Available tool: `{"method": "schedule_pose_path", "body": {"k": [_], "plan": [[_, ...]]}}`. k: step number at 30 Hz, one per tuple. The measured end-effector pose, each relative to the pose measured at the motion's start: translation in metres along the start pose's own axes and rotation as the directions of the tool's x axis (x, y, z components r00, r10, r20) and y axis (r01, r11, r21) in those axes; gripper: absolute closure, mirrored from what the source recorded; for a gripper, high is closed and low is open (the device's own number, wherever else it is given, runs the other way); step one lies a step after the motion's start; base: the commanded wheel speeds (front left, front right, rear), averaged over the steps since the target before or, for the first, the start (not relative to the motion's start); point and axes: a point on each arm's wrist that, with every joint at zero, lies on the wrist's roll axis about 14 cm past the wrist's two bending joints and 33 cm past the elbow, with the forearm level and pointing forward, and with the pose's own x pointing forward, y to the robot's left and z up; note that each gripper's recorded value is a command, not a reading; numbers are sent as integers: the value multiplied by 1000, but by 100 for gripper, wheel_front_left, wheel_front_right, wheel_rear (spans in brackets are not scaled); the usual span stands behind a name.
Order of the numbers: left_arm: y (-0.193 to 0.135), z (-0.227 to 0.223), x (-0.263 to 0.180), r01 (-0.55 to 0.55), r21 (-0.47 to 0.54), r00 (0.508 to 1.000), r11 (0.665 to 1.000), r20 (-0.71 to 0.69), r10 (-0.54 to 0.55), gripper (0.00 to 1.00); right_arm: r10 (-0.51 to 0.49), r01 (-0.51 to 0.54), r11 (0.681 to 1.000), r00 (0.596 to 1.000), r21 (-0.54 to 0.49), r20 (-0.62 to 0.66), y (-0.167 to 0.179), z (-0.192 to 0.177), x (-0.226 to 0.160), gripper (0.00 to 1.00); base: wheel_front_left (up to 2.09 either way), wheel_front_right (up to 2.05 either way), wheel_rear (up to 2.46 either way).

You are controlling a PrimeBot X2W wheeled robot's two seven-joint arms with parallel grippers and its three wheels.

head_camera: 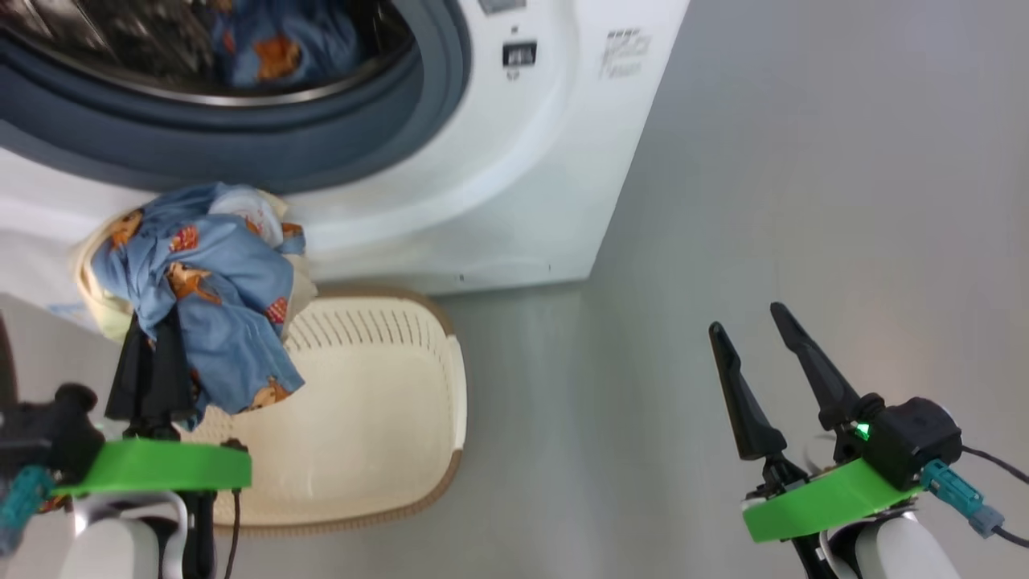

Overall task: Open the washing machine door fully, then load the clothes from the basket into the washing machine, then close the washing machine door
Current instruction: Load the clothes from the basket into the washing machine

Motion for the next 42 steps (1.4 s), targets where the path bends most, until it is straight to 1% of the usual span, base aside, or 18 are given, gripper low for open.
{"method": "schedule_pose_path", "body": {"k": [4,11,21,24,27,31,42], "plan": [[-8,35,-13,19,47,996,999,86,-23,100,4,-4,1000,1000,1,24,5,13,-13,0,0,0,0],[-11,83,-43,7,115,979,993,202,-31,100,23,-22,1000,997,-11,79,16,37,-32,0,0,0,0],[-9,118,-92,-31,182,959,983,282,-22,100,12,-10,1000,993,-23,118,19,53,-68,0,0,0,0],[-12,124,-103,-31,191,954,981,298,-28,100,11,-8,1000,991,-28,137,20,60,-74,0,0,0,0],[-14,127,-112,-35,189,952,981,306,-25,100,9,-6,1000,992,-24,128,21,56,-83,0,0,0,0],[-10,124,-121,-49,189,955,981,295,-9,100,16,-13,1000,991,-24,129,23,56,-84,0,0,0,0],[-7,114,-119,-57,188,964,981,268,5,100,8,-5,1000,993,-21,116,21,52,-83,0,0,0,0]]}}
